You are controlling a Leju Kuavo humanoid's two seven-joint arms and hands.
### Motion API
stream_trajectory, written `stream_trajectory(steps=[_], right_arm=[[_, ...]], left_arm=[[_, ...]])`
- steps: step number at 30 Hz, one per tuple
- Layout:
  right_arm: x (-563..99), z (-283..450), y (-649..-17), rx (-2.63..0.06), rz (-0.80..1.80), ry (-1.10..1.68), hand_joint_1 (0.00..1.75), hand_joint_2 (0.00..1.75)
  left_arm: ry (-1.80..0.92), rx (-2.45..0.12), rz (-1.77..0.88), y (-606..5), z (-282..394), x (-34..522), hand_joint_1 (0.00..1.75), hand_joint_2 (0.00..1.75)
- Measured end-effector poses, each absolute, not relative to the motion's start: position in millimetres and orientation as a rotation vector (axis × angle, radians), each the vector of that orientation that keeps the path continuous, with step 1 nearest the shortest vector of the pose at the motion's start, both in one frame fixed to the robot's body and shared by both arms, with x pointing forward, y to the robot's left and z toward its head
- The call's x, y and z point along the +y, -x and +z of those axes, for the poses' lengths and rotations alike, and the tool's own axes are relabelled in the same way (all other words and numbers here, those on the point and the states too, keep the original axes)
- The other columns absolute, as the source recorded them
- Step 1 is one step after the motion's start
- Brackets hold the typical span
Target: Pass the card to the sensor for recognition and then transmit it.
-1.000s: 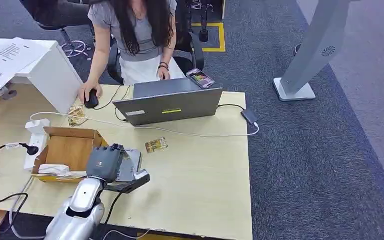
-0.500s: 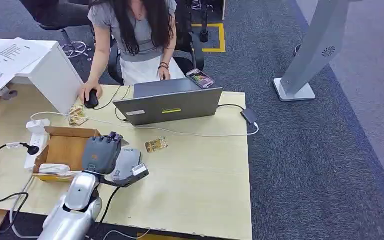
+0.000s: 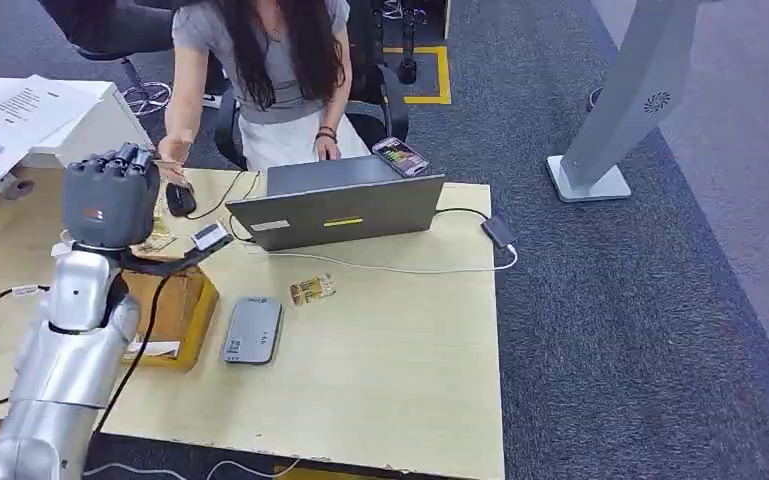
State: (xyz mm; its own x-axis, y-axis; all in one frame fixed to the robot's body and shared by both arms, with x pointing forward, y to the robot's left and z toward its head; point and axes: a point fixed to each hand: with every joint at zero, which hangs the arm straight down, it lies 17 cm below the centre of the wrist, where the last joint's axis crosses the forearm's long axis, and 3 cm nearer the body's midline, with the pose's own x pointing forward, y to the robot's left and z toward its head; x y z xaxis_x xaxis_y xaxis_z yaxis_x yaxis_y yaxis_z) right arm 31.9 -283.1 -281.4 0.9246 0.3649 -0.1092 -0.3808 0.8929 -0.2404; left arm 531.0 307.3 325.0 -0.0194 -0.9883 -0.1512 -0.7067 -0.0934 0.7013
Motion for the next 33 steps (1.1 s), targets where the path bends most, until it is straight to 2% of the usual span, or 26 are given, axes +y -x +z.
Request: stream_trajectory(steps=[13,14,15,27,33], right_arm=[[-282,-281,-34,0.052,0.397,0.258,0.00,1.75],[-282,-281,-34,0.055,0.397,0.259,0.00,1.75],[-283,-281,-33,0.059,0.397,0.260,0.00,1.75],[-283,-281,-32,0.065,0.399,0.258,0.00,1.75],[-284,-281,-30,0.074,0.366,0.259,0.00,1.75]], left_arm=[[-1.862,-1.692,-0.888,-557,326,338,1.75,1.75],[-1.860,-1.689,-0.890,-557,324,339,1.62,1.75],[-1.858,-1.686,-0.892,-558,323,339,0.02,1.75],[-1.815,-1.694,-0.915,-552,305,333,0.00,1.75],[-1.744,-1.806,-0.900,-499,276,297,0.00,1.75]])
